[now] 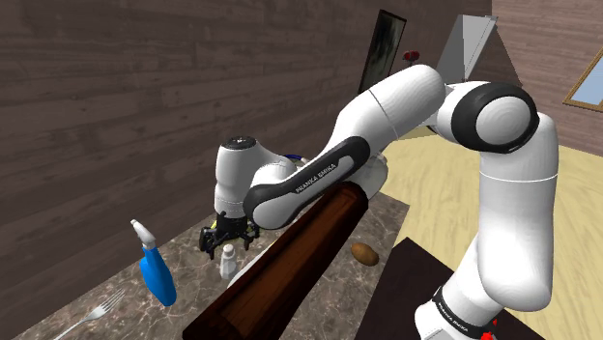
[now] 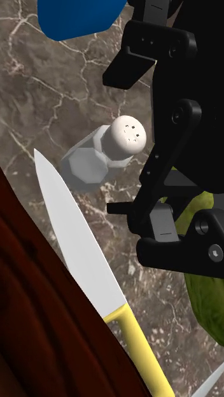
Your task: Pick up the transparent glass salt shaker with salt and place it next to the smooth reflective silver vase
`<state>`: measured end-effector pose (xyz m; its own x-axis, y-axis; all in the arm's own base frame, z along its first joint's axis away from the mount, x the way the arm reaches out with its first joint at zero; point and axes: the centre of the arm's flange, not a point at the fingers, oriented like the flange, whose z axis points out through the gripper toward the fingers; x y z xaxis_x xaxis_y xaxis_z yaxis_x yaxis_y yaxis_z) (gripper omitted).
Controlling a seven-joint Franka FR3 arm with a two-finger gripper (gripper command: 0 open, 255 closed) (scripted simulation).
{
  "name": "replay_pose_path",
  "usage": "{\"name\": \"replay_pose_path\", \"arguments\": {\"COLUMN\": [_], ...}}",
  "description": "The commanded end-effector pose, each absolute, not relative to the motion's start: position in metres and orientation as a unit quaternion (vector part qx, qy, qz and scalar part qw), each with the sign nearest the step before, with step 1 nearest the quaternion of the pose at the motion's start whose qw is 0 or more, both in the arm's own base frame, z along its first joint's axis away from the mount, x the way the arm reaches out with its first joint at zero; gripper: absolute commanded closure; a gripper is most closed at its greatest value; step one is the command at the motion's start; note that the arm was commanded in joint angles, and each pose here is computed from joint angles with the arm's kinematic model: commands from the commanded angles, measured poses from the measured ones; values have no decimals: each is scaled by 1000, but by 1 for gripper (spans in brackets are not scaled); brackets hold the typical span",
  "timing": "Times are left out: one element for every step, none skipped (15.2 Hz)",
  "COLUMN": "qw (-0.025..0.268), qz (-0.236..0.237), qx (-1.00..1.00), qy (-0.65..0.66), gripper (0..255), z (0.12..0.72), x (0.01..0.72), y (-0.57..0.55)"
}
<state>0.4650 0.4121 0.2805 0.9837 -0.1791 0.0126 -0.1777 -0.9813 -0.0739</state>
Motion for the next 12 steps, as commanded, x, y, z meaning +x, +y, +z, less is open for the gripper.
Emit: {"name": "replay_pose_path", "arguments": {"qw": [36, 36, 36, 36, 36, 36, 36, 36, 36, 36, 36, 36], "qz": [-10, -10, -10, -10, -10, -10, -10, -10, -10, -10, -10, -10], "qx": [-995, -995, -995, -995, -995, -995, -995, -995, -995, -995, -995, -995], "qy": [90, 90, 90, 90, 90, 90, 90, 90, 90, 90, 90, 90], "gripper": [255, 255, 255, 255, 255, 255, 255, 255, 255, 255, 255, 255], "z": [281, 281, 281, 281, 280, 281, 280, 280, 280, 280, 286, 291], "x": [465, 465, 465, 465, 465, 465, 465, 465, 465, 465, 465, 465], "y": [412, 412, 412, 412, 412, 412, 412, 412, 412, 412, 412, 412]}}
